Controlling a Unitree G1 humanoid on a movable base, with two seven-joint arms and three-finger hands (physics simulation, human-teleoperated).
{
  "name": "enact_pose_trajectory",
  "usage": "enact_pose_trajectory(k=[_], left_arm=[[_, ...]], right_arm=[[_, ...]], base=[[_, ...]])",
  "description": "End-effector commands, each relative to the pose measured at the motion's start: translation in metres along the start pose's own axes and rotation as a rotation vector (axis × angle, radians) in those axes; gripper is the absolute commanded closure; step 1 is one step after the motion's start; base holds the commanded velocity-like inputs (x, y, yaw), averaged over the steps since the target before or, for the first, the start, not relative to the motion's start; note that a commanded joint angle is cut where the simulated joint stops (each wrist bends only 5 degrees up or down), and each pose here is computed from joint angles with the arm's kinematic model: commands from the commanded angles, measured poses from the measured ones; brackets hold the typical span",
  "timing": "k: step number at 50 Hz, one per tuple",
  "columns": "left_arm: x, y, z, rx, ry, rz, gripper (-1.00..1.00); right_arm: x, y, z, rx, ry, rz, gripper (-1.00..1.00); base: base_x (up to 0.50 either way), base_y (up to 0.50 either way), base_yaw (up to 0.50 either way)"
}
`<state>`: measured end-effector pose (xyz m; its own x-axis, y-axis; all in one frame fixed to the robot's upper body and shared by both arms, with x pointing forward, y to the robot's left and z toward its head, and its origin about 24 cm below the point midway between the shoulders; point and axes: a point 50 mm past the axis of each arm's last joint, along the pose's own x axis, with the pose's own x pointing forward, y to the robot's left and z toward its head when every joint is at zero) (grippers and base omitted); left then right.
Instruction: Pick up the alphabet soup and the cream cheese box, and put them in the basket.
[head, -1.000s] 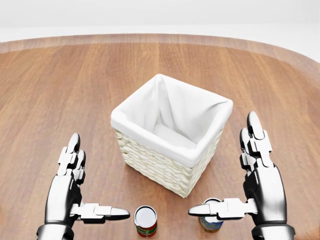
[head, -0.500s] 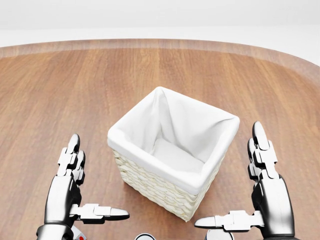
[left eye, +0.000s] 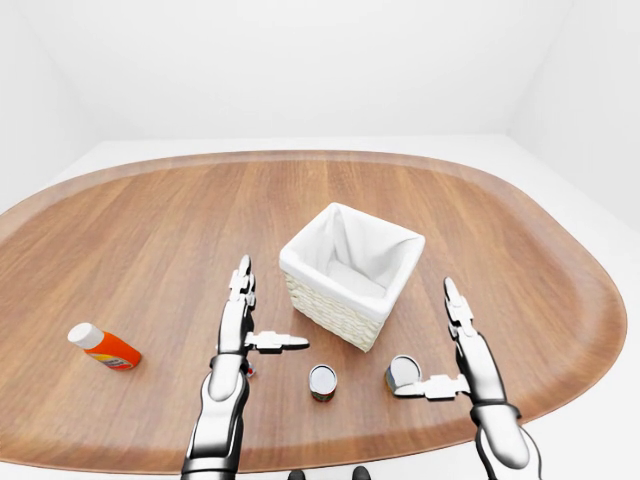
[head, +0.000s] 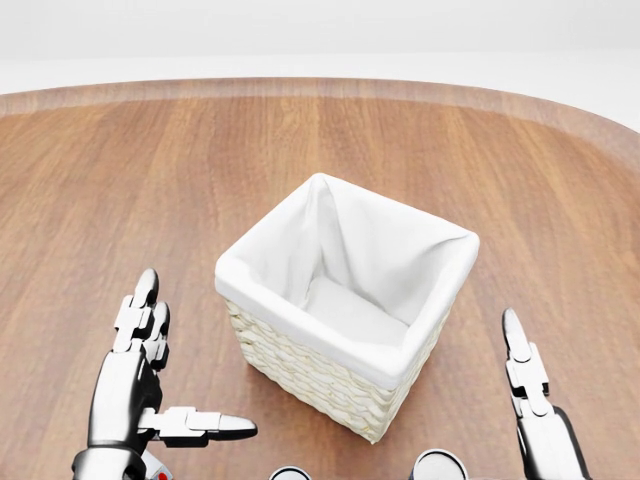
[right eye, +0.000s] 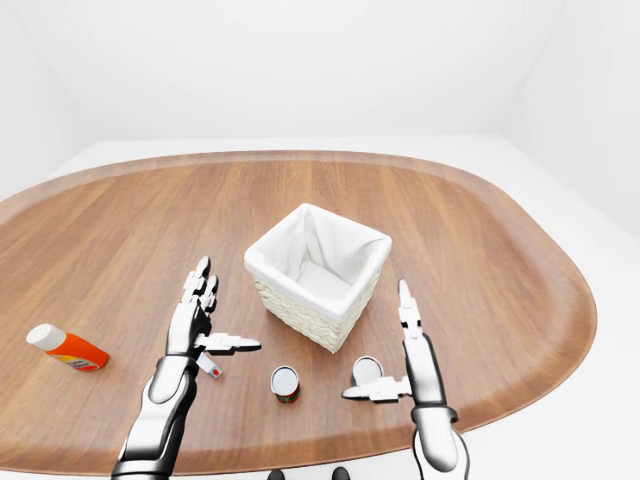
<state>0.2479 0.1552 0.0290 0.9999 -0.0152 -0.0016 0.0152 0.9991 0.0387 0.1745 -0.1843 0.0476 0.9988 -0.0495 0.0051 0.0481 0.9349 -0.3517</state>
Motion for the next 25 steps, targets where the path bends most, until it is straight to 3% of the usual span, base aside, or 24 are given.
enact_pose_trajectory(k=[1, 18, 25], left_arm=[[-0.001, 0.0, 0.0, -0.004, -0.001, -0.002, -1.0], [-0.003, 0.0, 0.0, -0.021, -0.002, -0.012, -1.0], [-0.003, 0.001, 0.0, -0.027, -0.001, -0.013, -1.0]], right_arm=[[-0.011, 0.004, -0.024, -0.057, 0.121, 0.02, -1.0], [-0.012, 0.011, -0.069, -0.114, 0.299, 0.022, -1.0], [-0.009, 0.015, -0.075, -0.118, 0.315, 0.035, -1.0]], base=[[0.0, 0.0, 0.0], [0.0, 0.0, 0.0], [0.0, 0.0, 0.0]])
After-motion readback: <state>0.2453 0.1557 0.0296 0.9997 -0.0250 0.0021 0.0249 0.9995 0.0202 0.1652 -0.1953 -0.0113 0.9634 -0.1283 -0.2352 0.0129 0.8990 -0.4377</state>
